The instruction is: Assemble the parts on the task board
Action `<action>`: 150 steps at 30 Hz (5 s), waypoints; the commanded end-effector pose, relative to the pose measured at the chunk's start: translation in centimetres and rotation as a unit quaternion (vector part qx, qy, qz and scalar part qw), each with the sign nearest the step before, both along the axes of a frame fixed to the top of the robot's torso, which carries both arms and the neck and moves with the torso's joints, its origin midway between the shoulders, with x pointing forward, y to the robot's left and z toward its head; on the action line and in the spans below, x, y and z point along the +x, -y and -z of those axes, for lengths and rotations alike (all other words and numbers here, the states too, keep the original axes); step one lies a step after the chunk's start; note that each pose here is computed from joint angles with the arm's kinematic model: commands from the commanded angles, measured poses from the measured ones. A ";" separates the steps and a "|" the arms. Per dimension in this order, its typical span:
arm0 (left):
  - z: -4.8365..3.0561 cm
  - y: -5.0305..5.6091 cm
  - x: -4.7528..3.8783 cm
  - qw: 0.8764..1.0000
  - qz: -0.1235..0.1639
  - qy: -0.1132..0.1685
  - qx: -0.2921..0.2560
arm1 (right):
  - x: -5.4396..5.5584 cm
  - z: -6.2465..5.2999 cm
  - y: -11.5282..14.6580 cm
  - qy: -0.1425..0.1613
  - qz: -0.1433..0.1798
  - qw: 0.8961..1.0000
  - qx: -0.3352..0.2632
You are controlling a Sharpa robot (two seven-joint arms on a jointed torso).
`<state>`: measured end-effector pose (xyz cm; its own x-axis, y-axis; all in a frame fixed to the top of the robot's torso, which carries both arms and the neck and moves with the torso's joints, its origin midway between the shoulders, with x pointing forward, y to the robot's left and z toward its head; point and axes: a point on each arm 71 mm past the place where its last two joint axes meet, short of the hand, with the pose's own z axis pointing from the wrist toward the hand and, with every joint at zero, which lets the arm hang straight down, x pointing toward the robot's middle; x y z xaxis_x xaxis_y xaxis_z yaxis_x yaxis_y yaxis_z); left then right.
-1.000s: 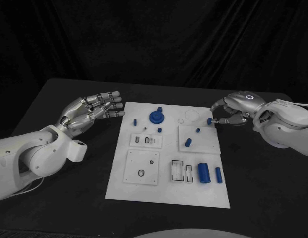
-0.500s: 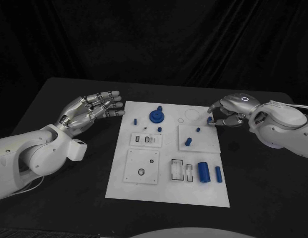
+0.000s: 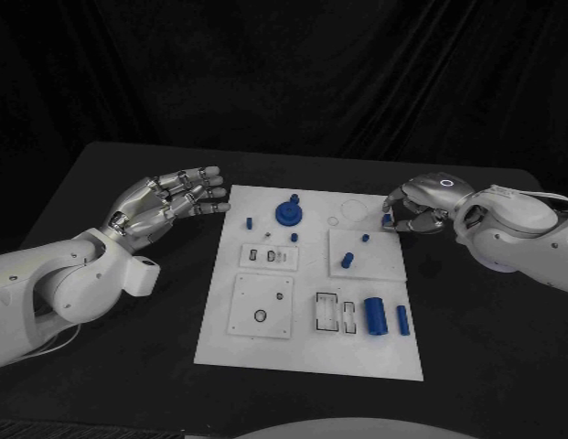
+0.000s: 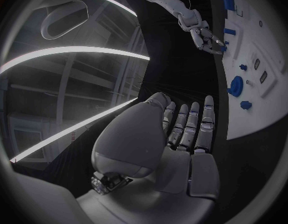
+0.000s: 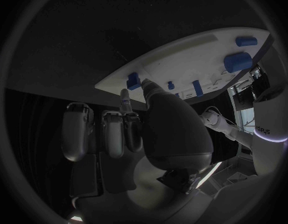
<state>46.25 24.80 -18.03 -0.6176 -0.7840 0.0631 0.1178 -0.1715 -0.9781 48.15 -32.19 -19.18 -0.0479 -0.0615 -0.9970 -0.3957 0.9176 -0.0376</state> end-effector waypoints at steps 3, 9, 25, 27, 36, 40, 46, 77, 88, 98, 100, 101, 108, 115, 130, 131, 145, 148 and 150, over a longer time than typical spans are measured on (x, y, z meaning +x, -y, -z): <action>-0.04 0.1 -0.11 1.000 0.008 0.002 -0.006 | 0.1 0.3 0.2 -0.007 0.012 1.000 -0.004; -0.01 0.1 -0.10 1.000 0.008 0.001 -0.006 | 0.1 0.5 0.1 -0.009 0.012 1.000 -0.005; 0.03 0.1 -0.11 1.000 0.010 -0.001 -0.005 | 0.2 0.6 0.0 -0.013 0.015 1.000 -0.007; 0.03 0.1 -0.11 1.000 0.010 -0.001 -0.005 | 0.2 0.6 0.0 -0.011 0.014 1.000 -0.006; 0.05 0.0 -0.13 1.000 0.010 -0.003 -0.005 | 0.0 0.3 -0.5 0.005 0.006 1.000 0.005; 0.06 -0.1 -0.17 1.000 0.009 -0.004 -0.004 | -0.5 0.0 -1.2 0.009 -0.001 1.000 0.014; 0.08 -0.3 -0.21 1.000 0.007 -0.005 -0.002 | -1.1 -1.7 -3.3 0.022 -0.024 0.999 0.031; 0.16 0.7 -0.08 1.000 0.020 -0.008 -0.004 | -1.4 -0.2 -19.0 -0.054 -0.166 0.985 0.012; 0.20 0.8 0.01 1.000 0.022 -0.009 -0.004 | -1.4 0.4 -19.7 -0.054 -0.171 0.984 0.005; 0.25 0.9 0.05 1.000 0.025 -0.010 -0.004 | -1.5 0.6 -19.9 -0.057 -0.170 0.984 0.004; 0.26 0.9 0.05 1.000 0.025 -0.010 -0.004 | -1.5 0.7 -19.9 -0.058 -0.170 0.984 0.004; 0.26 0.9 0.05 1.000 0.025 -0.010 -0.004 | -1.6 0.7 -19.9 -0.059 -0.169 0.984 0.003; 0.28 0.9 0.05 1.000 0.025 -0.011 -0.004 | -1.6 0.9 -19.9 -0.062 -0.166 0.984 0.001; 0.30 0.9 0.07 1.000 0.025 -0.012 -0.003 | -1.6 1.0 -19.9 -0.065 -0.163 0.984 -0.001; 0.34 0.9 0.08 1.000 0.026 -0.013 -0.002 | -1.6 1.2 -19.9 -0.071 -0.161 0.984 -0.006; 0.35 0.9 0.08 1.000 0.026 -0.013 -0.002 | -1.6 1.2 -19.9 -0.071 -0.161 0.984 -0.006; 0.39 0.8 0.11 1.000 0.026 -0.014 -0.002 | -1.6 1.2 -19.8 -0.069 -0.160 0.985 -0.004; 0.39 0.8 0.11 1.000 0.025 -0.014 -0.001 | -1.6 1.1 -19.6 -0.064 -0.160 0.985 0.001; 0.39 0.8 0.10 1.000 0.025 -0.014 -0.001 | -1.7 1.0 -19.5 -0.057 -0.162 0.985 0.007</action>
<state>46.46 24.15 -18.46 -0.6436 -0.7615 0.0767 0.0799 -0.1665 -0.9828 46.57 -12.66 -20.15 -0.1556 -0.0895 -0.9837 -0.6742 0.7375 0.0395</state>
